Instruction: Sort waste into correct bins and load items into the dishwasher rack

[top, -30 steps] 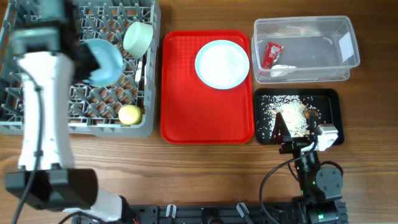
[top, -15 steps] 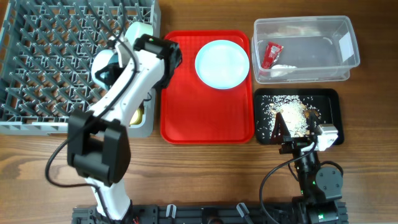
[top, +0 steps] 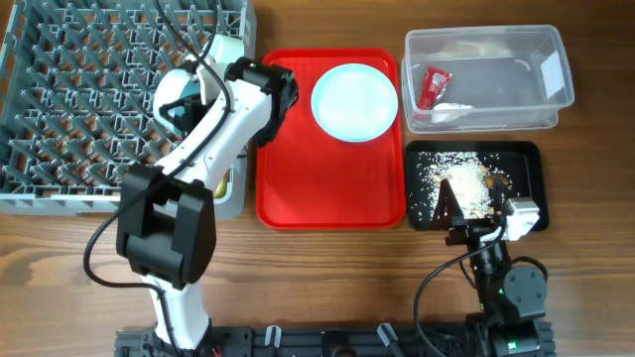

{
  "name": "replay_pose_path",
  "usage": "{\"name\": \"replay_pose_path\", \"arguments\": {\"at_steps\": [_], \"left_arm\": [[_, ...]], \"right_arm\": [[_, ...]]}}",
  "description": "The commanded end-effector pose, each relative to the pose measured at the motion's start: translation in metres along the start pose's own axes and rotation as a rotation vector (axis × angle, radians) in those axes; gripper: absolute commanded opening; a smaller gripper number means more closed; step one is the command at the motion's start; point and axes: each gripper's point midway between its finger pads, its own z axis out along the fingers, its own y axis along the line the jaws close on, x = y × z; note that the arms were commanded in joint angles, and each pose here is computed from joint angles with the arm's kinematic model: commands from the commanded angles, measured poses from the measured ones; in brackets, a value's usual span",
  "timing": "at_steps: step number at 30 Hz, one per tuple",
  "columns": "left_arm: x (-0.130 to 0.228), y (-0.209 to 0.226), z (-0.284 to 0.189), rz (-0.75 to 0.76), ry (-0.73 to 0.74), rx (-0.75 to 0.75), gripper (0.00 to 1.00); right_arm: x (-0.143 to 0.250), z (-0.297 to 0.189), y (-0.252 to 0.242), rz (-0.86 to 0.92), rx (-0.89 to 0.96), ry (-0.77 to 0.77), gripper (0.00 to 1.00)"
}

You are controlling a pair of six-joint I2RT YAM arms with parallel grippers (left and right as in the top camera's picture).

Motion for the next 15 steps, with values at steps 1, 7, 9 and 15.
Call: {"name": "replay_pose_path", "arguments": {"at_steps": [1,7,9,15], "left_arm": [[0.010,-0.012,0.003,-0.004,0.026,0.001,0.04],[0.023,-0.022,0.004,0.018,0.085,0.019,0.04],[0.023,-0.022,0.004,0.018,0.087,0.020,0.04],[0.010,-0.007,0.007,0.077,0.005,-0.042,0.04]], "right_arm": [[-0.004,-0.001,-0.004,-0.016,0.020,-0.020,1.00],[-0.004,-0.001,-0.004,-0.016,0.020,-0.021,1.00],[-0.004,-0.001,-0.004,-0.016,0.020,-0.020,1.00],[-0.004,-0.001,-0.004,-0.016,0.020,-0.020,1.00]]}}
